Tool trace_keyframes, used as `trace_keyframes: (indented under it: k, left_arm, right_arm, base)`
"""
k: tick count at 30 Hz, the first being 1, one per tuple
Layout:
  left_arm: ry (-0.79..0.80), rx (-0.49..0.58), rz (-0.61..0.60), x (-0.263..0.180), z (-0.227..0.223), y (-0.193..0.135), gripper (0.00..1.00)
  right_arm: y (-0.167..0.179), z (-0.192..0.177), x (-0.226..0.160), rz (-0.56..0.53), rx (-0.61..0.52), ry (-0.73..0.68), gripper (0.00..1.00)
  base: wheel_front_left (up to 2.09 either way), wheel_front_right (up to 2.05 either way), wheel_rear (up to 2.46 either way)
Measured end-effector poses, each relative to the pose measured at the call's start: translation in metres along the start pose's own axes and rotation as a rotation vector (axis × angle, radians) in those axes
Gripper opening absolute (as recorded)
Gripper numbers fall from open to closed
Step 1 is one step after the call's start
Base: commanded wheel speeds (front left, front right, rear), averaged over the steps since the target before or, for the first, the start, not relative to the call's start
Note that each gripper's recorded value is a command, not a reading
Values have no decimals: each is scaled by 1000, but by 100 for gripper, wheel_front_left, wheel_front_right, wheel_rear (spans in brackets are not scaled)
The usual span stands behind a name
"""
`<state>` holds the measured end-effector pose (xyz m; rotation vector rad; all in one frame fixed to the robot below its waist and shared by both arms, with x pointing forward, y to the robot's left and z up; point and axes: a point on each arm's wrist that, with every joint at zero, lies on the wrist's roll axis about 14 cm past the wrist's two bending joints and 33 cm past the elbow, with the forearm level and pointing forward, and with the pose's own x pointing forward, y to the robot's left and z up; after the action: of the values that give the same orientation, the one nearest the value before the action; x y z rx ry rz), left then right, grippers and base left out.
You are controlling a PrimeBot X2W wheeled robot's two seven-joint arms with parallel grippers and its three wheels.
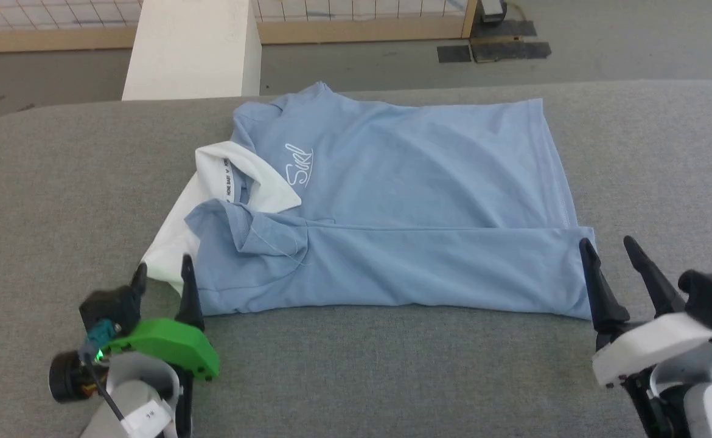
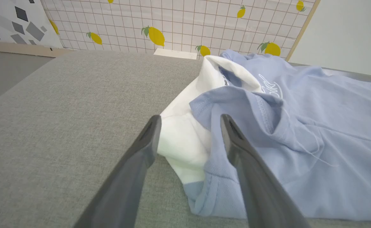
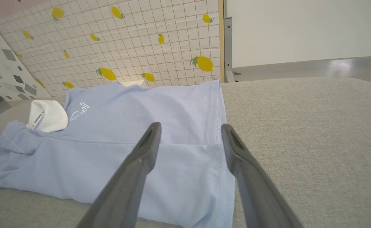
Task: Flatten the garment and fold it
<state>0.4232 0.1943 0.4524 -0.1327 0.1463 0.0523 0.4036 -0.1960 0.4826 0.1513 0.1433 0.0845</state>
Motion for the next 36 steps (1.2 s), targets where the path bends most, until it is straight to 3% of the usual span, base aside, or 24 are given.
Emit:
trace_keyframes:
  k: [9,22,23,24,31,36]
  left_arm:
    - [207,-18,30,-18,-37,-3,100]
    - [557,-121,60,-24,-77,-10,100]
    - [565,-122,55,-23,-76,-12,44]
    - [564,-126,50,-22,-75,-13,0]
    - [554,-137,4,-21,-71,-26,0]
    - [517,-148,2,-21,-68,-26,0]
  right_arm:
    - [1,12,-26,-49,8,-141,100]
    - [-3,12,-41,-77,4,-148,100]
    - [-4,12,-42,-80,4,-151,100]
    - [-5,13,-43,-83,3,-152,100]
    - [-8,11,-40,-90,-6,-145,100]
    - [-18,-17,-22,-122,28,40,100]
  base:
    - [0,0,0]
    - [0,0,0]
    - [0,0,0]
    - [0,0,0]
    - [0,0,0]
    - [0,0,0]
